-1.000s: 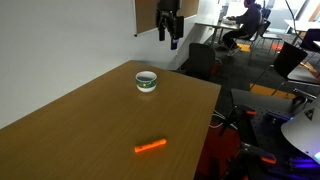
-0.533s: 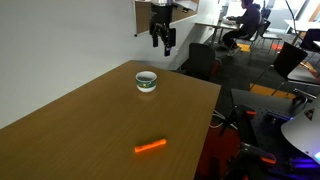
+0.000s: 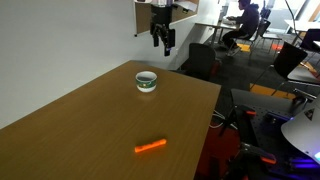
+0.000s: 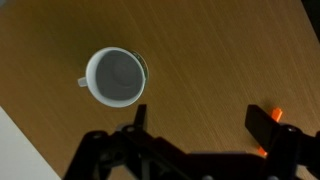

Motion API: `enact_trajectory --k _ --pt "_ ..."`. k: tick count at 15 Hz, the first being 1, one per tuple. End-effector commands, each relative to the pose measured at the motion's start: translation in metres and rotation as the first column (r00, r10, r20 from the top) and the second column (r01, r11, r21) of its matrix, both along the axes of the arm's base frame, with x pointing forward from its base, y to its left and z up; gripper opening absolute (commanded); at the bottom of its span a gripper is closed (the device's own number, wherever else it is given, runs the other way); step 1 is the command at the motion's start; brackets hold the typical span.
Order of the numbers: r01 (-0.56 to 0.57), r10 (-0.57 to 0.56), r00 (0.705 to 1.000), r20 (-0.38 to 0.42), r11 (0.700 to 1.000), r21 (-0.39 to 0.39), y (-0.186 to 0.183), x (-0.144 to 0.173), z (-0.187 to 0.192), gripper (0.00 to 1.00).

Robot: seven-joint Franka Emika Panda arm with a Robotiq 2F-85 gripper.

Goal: Move the cup slightly to the bottom on the table

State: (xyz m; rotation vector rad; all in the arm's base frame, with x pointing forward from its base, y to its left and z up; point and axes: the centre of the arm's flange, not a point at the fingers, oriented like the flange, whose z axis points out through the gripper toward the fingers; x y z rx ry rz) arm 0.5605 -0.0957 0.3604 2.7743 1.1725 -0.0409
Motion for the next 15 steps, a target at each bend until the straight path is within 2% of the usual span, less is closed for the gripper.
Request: enact_trajectory --k 1,7,11,13,15 --pt "0.072 -0.071 0.997 0.011 0.996 -0.045 -0.019 0.008 -0.005 1.0" --pt "0.06 -0.059 0.998 0.03 0.998 -0.004 -0.044 0.016 -0.036 1.0" --pt "-0.006 0.006 0.999 0.053 1.0 -0.001 -0.055 0.022 -0.058 1.0" --pt "-0.042 0.041 0.998 0.052 0.999 0.019 -0.057 0.025 -0.07 1.0" --pt "-0.086 0.083 0.996 0.043 0.993 0.08 -0.061 0.029 -0.079 1.0"
